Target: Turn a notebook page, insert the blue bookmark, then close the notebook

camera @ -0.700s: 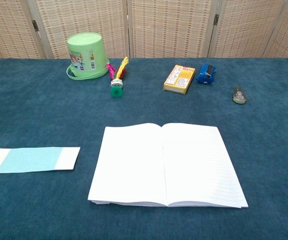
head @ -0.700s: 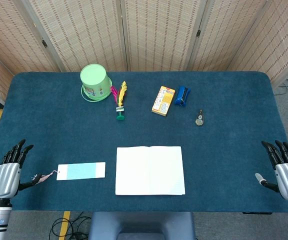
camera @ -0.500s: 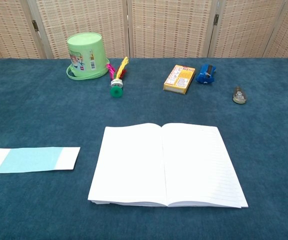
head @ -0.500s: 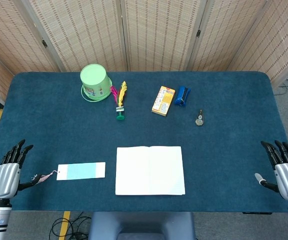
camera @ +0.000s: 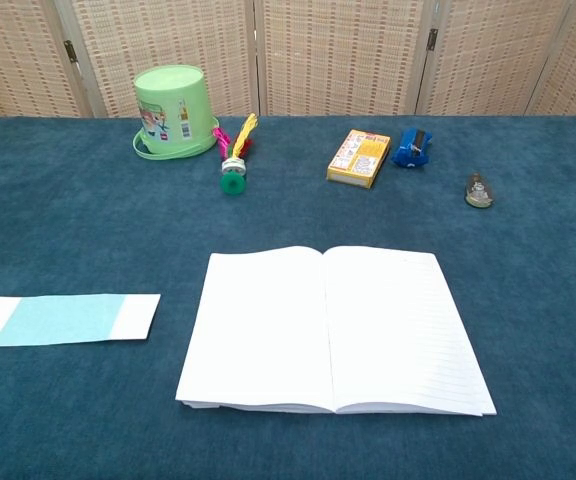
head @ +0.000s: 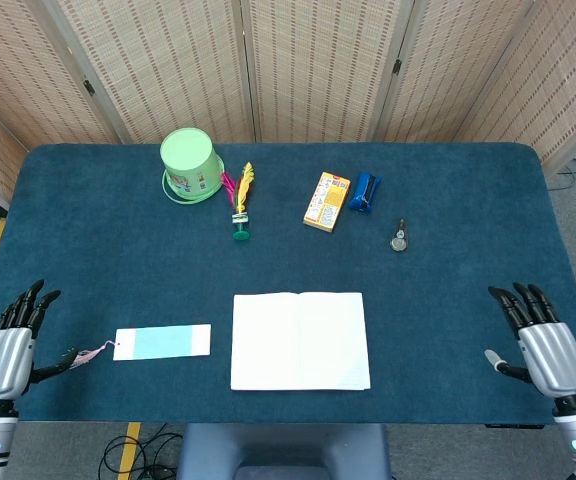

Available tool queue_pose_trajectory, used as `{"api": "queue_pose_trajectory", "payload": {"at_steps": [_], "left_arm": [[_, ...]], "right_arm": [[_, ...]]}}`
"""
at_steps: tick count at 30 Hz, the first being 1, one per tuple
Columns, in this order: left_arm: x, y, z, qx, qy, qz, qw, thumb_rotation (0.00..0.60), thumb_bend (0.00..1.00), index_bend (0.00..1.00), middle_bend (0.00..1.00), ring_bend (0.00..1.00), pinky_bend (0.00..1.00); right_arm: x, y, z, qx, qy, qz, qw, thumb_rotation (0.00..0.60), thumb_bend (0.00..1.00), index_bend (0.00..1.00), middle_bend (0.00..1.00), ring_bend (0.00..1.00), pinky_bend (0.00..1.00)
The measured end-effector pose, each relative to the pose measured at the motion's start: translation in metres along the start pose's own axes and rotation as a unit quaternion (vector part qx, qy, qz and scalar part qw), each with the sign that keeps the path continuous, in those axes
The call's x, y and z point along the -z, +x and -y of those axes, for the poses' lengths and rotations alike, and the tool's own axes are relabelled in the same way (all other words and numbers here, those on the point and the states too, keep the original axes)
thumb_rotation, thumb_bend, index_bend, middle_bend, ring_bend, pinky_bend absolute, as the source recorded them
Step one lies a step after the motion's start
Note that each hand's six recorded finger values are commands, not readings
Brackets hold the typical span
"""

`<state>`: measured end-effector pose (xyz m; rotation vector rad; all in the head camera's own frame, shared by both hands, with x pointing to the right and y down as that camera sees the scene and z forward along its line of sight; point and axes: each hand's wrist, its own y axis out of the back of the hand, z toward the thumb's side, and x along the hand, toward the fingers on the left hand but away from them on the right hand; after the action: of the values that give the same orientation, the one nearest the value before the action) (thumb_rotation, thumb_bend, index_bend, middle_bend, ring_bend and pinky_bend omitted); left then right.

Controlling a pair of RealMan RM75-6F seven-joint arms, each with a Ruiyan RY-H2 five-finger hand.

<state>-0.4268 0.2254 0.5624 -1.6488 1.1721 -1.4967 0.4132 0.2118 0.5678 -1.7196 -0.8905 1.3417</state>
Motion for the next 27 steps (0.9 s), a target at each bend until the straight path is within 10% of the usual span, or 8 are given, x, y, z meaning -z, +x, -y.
{"api": "queue_pose_trajectory", "payload": {"at_steps": [15, 27], "left_arm": [[0.005, -0.003, -0.001, -0.001, 0.000, -0.002, 1.0000, 0.600, 0.23, 0.15, 0.04, 0.08, 0.16], [0.005, -0.005, -0.003, -0.002, 0.001, -0.003, 1.0000, 0.600, 0.22, 0.15, 0.04, 0.08, 0.16]], "right_arm": [[-0.084, -0.046, 0.053, -0.058, -0.045, -0.137, 0.9878, 0.600, 0.16, 0.06, 0.13, 0.06, 0.08], [-0.159, -0.066, 0.078, -0.111, -0.036, -0.260, 0.9585, 0.600, 0.10, 0.06, 0.10, 0.05, 0.08]]}}
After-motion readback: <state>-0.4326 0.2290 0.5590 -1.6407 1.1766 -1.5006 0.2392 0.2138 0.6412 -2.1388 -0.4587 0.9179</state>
